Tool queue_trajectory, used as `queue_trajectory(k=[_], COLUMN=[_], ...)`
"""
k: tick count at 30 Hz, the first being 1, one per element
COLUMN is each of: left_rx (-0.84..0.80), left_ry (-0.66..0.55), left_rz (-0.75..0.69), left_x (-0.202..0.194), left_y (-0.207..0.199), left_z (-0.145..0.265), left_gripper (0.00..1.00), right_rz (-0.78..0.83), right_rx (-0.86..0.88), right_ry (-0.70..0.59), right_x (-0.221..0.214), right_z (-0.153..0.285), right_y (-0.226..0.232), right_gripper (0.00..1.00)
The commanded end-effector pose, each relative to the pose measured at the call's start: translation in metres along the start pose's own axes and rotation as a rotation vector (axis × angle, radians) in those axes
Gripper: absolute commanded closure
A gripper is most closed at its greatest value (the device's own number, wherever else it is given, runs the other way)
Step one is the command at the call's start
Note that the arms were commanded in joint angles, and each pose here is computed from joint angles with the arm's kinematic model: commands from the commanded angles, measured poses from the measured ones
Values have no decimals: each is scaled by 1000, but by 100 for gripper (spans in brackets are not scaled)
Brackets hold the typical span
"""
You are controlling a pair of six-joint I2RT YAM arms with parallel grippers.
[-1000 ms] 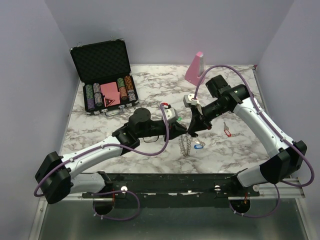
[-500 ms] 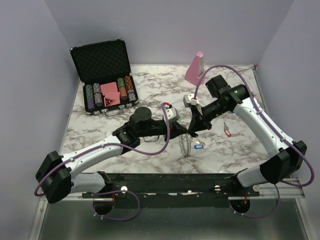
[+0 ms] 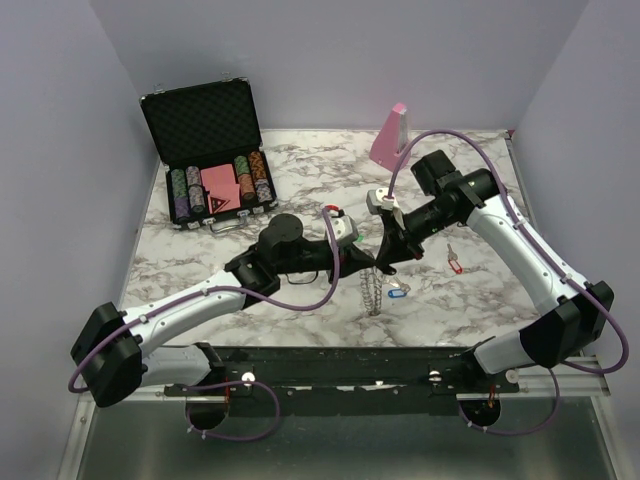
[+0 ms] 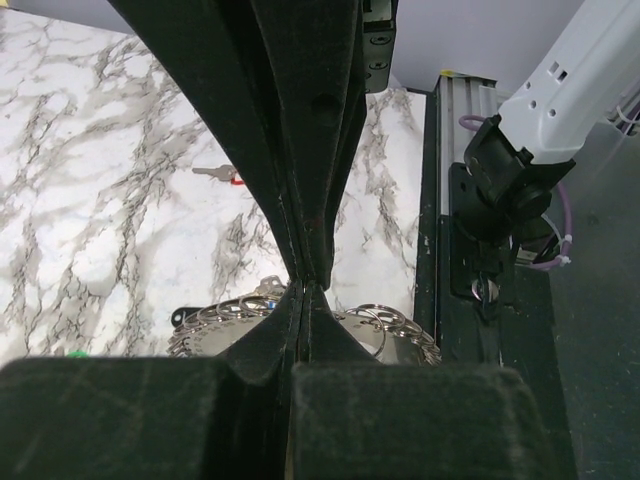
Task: Put the keys on the keyring
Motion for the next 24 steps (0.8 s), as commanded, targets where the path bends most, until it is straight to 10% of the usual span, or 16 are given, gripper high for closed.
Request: queue_trajectory(k=[1, 24], left_rx=[6, 89], left_ry=[-97, -475], left_rz=[-16, 58], left_x=[13, 36], left_y=[-7, -12], left_z=[7, 22], left_gripper=[100, 100], right_rz=[14, -11], right_rx=[7, 72], right_ry=[-53, -159], right_x=[9, 9], right_z=[0, -11], right_y=[6, 12], right_gripper=[95, 83])
Point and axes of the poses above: each gripper's point midway between its finger pads, its own z axis back along the fingers, its own y axis along the line the jaws close on, x = y × z, the point moved 6 cm from there along z, back along the fingers, and after that the axes turned 5 degrees about z, right-handed, at the moved point
